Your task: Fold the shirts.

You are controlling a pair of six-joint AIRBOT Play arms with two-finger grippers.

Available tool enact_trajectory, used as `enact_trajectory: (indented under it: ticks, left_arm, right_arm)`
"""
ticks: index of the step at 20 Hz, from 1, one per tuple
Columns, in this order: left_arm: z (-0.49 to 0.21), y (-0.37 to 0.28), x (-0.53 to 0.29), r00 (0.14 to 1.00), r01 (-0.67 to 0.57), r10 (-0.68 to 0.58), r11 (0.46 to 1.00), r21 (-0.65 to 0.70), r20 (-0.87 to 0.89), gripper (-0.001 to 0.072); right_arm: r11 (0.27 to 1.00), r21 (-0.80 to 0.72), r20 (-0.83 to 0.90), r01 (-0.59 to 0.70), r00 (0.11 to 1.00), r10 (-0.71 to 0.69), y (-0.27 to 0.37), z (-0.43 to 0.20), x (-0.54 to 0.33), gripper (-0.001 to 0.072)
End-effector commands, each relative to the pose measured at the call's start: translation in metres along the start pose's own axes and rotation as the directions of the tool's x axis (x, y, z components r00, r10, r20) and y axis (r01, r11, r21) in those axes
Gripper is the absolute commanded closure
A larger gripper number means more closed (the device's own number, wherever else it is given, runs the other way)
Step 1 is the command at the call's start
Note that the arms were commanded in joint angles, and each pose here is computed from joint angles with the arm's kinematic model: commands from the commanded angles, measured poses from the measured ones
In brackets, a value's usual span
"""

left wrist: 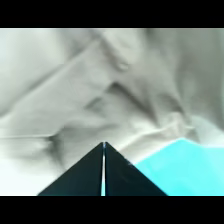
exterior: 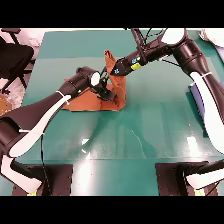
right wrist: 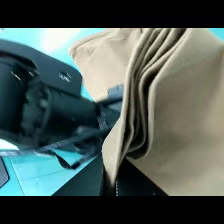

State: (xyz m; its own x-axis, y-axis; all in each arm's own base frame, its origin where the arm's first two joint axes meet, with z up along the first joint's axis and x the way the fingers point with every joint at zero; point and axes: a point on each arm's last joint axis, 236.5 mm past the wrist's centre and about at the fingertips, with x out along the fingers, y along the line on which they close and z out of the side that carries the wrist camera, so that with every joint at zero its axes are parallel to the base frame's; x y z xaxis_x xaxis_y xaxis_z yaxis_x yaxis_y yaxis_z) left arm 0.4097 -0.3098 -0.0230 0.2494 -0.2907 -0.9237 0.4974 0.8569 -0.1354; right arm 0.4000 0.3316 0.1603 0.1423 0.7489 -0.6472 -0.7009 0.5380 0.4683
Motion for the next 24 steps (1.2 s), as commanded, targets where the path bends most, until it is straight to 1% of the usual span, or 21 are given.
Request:
enact_trajectory:
  ticks: [1, 3, 6, 8, 11, 14, 17, 19, 24]
  left_arm:
    - [0.005, 0.038, -0.019, 0.998, -0.057, 0.057, 0.998, -0.022, 0.017, 0.0687]
    - [0.014, 0.075, -0.042, 0.993, -0.097, 0.101, 0.993, -0.074, 0.061, 0.0687]
    - [0.02, 0.136, -0.09, 0.977, -0.147, 0.171, 0.973, -0.176, 0.128, 0.0686]
    - [0.016, 0.172, -0.125, 0.963, -0.179, 0.216, 0.959, -0.221, 0.159, 0.0686]
    - [-0.002, 0.208, -0.169, 0.949, -0.219, 0.269, 0.937, -0.271, 0.162, 0.0686]
    - [-0.012, 0.223, -0.199, 0.937, -0.234, 0.3, 0.92, -0.313, 0.181, 0.0685]
    - [-0.011, 0.218, -0.209, 0.933, -0.229, 0.298, 0.924, -0.307, 0.202, 0.0685]
    - [-0.011, 0.216, -0.209, 0.936, -0.218, 0.287, 0.926, -0.309, 0.202, 0.0685]
    - [-0.012, 0.215, -0.208, 0.937, -0.218, 0.286, 0.927, -0.305, 0.199, 0.0685]
  right_arm:
    - [1.0, 0.007, 0.018, -0.026, 0.999, 0.026, 0.006, 0.004, -0.001, 0.0699]
    - [0.996, 0.018, 0.062, -0.086, 0.994, 0.085, 0.021, 0.015, -0.001, 0.0699]
    - [0.995, 0.005, 0.092, -0.099, 0.991, 0.098, 0.033, 0.023, 0.007, 0.07]
    - [0.994, 0.0, 0.101, -0.113, 0.988, 0.113, 0.042, 0.026, 0.021, 0.07]
    - [0.992, 0.01, 0.1, -0.125, 0.987, 0.123, 0.045, 0.026, 0.056, 0.07]
    - [0.991, 0.037, 0.093, -0.125, 0.988, 0.122, 0.038, 0.02, 0.095, 0.07]
    - [0.991, 0.068, 0.076, -0.117, 0.991, 0.112, 0.026, 0.01, 0.132, 0.0699]
    - [0.99, 0.095, 0.103, -0.1, 0.991, 0.09, 0.013, 0.012, 0.152, 0.0699]
    - [0.96, 0.225, 0.161, -0.167, 0.978, 0.132, 0.0, 0.013, 0.185, 0.0699]
